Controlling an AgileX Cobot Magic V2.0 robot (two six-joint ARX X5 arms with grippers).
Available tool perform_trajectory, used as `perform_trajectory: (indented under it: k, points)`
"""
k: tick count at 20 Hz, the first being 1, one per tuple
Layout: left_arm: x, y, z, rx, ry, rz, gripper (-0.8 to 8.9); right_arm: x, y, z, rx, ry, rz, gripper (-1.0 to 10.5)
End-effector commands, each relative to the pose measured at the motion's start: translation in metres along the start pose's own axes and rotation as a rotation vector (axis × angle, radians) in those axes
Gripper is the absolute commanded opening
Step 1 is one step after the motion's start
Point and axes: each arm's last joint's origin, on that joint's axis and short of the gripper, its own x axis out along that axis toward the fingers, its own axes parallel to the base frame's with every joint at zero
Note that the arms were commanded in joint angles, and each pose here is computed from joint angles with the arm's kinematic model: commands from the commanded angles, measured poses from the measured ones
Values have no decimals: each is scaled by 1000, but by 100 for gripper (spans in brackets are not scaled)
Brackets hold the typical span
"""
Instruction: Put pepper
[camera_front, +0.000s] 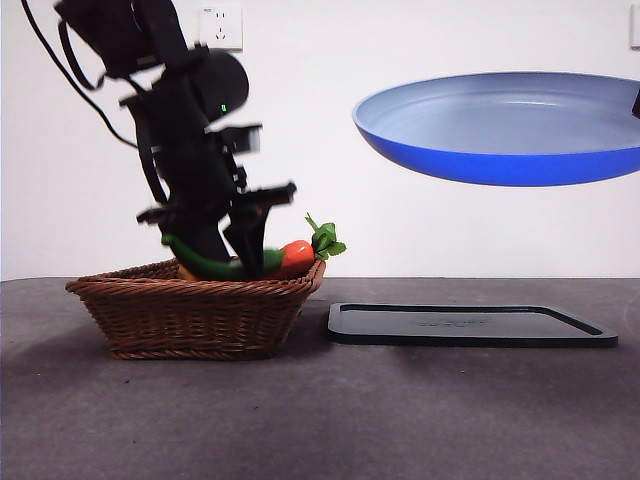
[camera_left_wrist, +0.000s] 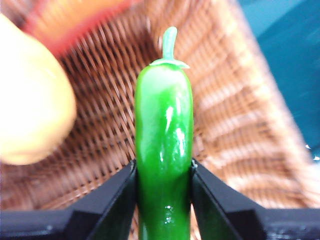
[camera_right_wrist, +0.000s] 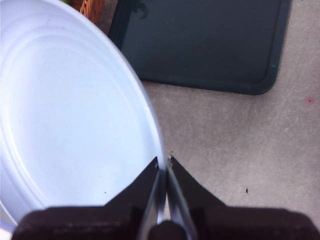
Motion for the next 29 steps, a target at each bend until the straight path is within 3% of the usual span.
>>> perform_trajectory:
  k: [1,3,7,10,13,16,19,22,29]
  points:
    - [-19,-5,8,3,-35,-11,150,-3,2,6,-10,-25,6,5]
    - [-40,-7,11,7,-67,-45,150,3,0,8,1,-4,6,5]
    - [-88,-19,17,11,-154,-264,150,31,-10,17,46,69,10,5]
    - [-118,-40,17,54,-196,-456,150,58,-19,25,106,106,23,5]
    - [-122,-74,13,117,-195,-574,150,79,-24,31,178,127,119,5]
    - [-115,-116,6,227,-215,-565,150,86,-21,33,190,132,141,5]
    - [-100,-147,-1,325,-267,-458,150,86,-20,31,196,144,142,5]
    - [-76,-157,-6,348,-244,-382,150,86,-20,31,199,151,141,5]
    - [-41,-162,-13,349,-178,-371,156,86,-20,29,204,164,139,5]
